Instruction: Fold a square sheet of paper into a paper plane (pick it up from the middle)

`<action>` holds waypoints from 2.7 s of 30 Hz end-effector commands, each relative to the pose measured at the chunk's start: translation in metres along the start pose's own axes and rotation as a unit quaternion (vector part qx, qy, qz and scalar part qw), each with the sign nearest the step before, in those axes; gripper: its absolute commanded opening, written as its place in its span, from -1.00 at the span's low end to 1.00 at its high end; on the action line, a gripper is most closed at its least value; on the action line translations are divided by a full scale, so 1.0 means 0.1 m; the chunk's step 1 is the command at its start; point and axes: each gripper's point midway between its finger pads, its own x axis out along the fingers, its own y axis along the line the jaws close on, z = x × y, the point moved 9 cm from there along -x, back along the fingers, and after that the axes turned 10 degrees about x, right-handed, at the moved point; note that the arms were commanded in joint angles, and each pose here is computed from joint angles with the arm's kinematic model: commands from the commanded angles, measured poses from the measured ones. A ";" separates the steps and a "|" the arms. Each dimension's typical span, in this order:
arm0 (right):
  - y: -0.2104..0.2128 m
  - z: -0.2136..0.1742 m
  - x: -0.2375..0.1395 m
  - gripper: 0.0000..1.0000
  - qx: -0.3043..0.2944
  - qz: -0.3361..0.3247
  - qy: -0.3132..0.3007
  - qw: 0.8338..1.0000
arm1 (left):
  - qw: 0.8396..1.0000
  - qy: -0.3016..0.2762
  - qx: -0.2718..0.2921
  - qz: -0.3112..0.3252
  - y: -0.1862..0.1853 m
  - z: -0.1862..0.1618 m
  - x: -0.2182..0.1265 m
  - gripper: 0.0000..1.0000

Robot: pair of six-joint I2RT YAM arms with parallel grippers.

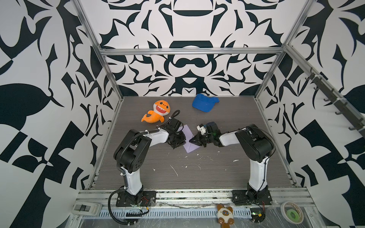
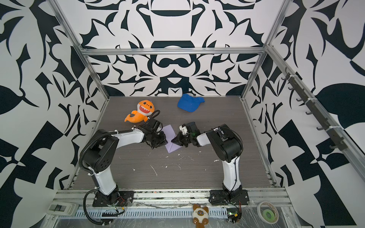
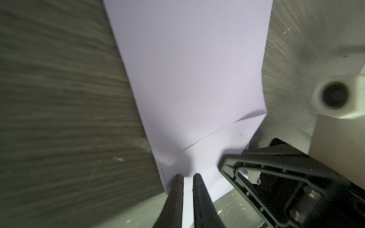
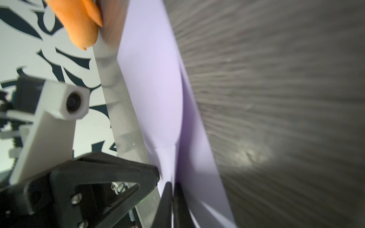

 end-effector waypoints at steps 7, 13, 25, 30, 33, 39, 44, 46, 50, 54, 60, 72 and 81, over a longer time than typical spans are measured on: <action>0.67 0.12 -0.35 -1.00 -0.079 0.115 -0.069 0.988 | 0.990 -0.079 -0.023 -0.118 -0.02 0.11 -0.72 -0.10; 1.08 0.09 -0.63 -1.00 -0.087 0.191 -0.075 0.975 | 0.964 -0.123 0.003 -0.235 -0.21 0.08 -1.05 0.58; 1.49 -0.04 -0.96 -1.00 -0.108 0.226 -0.081 0.965 | 0.921 -0.125 0.061 -0.364 -0.64 0.12 -1.18 0.65; 1.51 -0.04 -0.98 -1.00 -0.104 0.225 -0.084 0.965 | 0.916 -0.118 0.073 -0.376 -0.72 0.11 -1.16 0.21; 1.52 -0.04 -0.98 -1.00 -0.103 0.225 -0.084 0.965 | 0.914 -0.121 0.074 -0.380 -0.72 0.10 -1.18 0.09; 1.50 -0.02 -0.97 -1.00 -0.099 0.222 -0.086 0.966 | 0.920 -0.130 0.066 -0.365 -0.68 0.10 -1.19 -0.15; 1.49 -0.02 -0.98 -1.00 -0.099 0.222 -0.086 0.966 | 0.926 -0.132 0.055 -0.350 -0.63 0.11 -1.16 -0.35; 1.49 -0.02 -0.98 -1.00 -0.100 0.222 -0.086 0.966 | 0.926 -0.133 0.053 -0.349 -0.62 0.11 -1.16 -0.45; 1.47 -0.02 -0.96 -1.00 -0.099 0.220 -0.085 0.967 | 0.927 -0.129 0.052 -0.349 -0.62 0.11 -1.15 -0.58; 1.45 -0.01 -0.95 -1.00 -0.098 0.218 -0.085 0.967 | 0.928 -0.128 0.051 -0.347 -0.61 0.10 -1.15 -0.70; 1.43 0.00 -0.94 -1.00 -0.098 0.214 -0.086 0.968 | 0.928 -0.127 0.051 -0.346 -0.61 0.11 -1.15 -0.89; 1.17 0.08 -1.30 -0.12 -0.126 0.072 -0.182 0.973 | 0.978 -0.130 0.031 -0.163 -0.20 0.09 -1.21 -0.95; 1.11 0.01 -1.50 0.03 -0.153 -0.013 -0.234 0.960 | 0.958 -0.089 0.105 0.251 0.18 0.14 -1.58 -0.90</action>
